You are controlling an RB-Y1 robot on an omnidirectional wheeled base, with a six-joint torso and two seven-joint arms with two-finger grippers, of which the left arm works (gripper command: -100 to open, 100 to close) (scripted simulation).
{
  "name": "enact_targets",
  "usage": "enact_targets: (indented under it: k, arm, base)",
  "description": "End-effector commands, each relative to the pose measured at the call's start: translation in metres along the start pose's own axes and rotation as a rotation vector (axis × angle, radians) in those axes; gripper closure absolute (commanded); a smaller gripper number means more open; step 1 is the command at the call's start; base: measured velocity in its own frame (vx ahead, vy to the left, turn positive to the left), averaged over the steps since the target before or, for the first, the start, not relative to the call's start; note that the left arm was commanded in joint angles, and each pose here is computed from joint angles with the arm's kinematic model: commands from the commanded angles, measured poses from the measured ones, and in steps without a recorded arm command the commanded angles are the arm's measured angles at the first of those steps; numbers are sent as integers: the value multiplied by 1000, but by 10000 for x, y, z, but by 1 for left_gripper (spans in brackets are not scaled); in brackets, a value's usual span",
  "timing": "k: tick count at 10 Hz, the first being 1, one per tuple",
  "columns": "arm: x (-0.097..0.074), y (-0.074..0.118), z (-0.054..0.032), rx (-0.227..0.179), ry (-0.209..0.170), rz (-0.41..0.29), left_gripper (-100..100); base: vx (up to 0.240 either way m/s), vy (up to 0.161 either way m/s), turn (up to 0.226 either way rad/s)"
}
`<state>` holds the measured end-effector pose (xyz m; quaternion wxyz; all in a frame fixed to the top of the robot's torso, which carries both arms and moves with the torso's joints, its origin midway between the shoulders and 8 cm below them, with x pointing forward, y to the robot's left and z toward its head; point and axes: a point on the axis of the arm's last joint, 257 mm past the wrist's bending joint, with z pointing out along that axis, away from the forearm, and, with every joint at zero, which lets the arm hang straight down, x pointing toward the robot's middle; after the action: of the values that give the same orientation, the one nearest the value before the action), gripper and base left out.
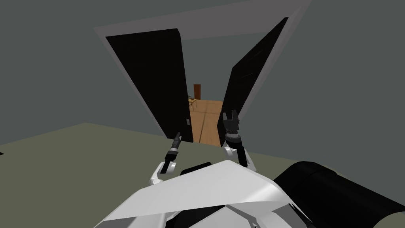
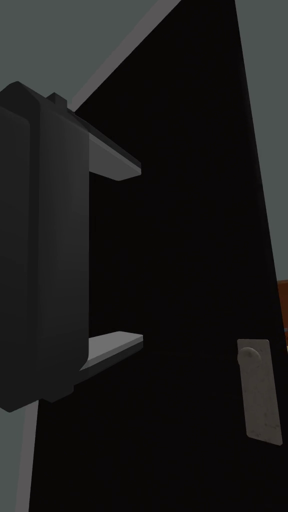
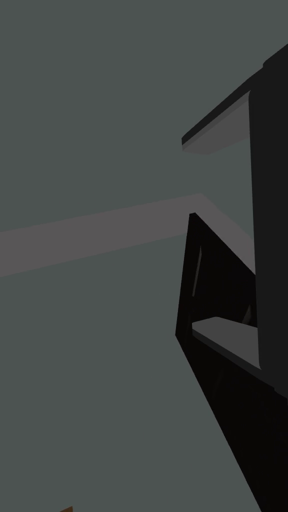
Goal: Push the door open
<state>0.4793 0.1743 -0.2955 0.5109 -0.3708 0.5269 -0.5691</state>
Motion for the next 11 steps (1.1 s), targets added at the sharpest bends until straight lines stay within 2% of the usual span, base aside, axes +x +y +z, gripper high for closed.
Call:
enact_targets:
  k: [1, 10, 11]
  arm:
    - [50, 92, 3, -13, 10, -6, -100]
    - [376, 475, -16, -80, 61, -44, -100]
    - [452, 539, -22, -93, 72, -53, -100]
  base:
    - [93, 61, -4]
    - [100, 46, -3]
    - [112, 52, -6]
